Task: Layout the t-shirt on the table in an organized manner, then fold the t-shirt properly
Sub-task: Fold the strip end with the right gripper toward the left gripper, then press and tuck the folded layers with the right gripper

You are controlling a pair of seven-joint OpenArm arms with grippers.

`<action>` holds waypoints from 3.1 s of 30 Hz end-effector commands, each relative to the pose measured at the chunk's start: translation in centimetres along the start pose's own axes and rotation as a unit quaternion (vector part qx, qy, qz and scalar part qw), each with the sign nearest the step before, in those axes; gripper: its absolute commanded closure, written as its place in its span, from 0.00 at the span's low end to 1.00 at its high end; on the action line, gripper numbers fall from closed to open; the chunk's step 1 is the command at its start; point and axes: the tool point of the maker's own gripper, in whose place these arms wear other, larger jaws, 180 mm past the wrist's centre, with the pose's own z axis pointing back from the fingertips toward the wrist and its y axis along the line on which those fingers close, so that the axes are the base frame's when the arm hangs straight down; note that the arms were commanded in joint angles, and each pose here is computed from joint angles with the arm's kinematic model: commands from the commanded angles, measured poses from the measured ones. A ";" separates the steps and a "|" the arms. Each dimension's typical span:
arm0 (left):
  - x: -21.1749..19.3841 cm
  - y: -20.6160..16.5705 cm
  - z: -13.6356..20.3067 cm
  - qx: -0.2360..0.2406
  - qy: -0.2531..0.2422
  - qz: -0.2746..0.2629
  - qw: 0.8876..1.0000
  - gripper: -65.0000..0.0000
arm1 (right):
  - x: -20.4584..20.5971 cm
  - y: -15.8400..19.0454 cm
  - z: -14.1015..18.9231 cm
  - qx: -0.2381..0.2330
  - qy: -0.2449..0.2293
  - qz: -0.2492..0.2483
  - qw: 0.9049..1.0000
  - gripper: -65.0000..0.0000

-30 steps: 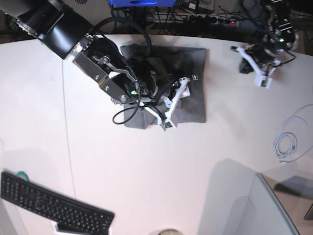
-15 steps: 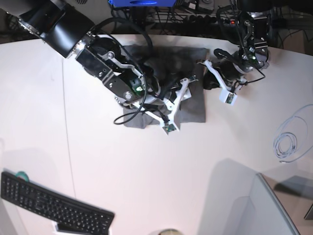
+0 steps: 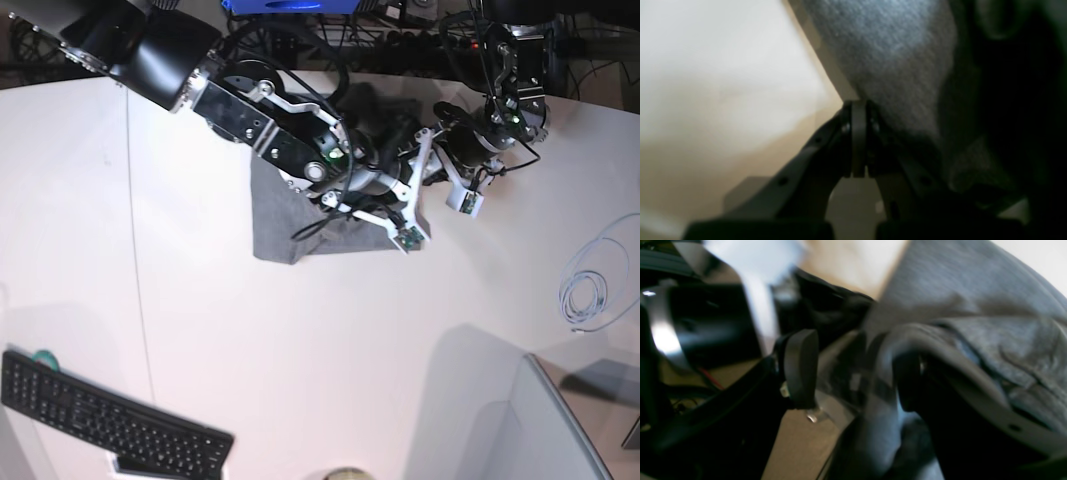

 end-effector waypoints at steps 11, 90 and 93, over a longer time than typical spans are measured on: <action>0.2 8.5 6.9 0.127 -0.017 0.008 0.992 1.00 | 3.8 0.2 -0.2 0.000 -0.048 0.017 0.999 0.48; -6.0 17.8 16.5 0.240 -0.008 0.096 0.966 1.00 | 3.6 -2.8 5.6 -0.005 -0.079 0.045 0.996 1.00; -5.2 16.2 14.8 0.215 -0.007 0.078 0.973 1.00 | 0.9 -3.3 6.8 -0.024 -0.064 0.001 0.998 1.00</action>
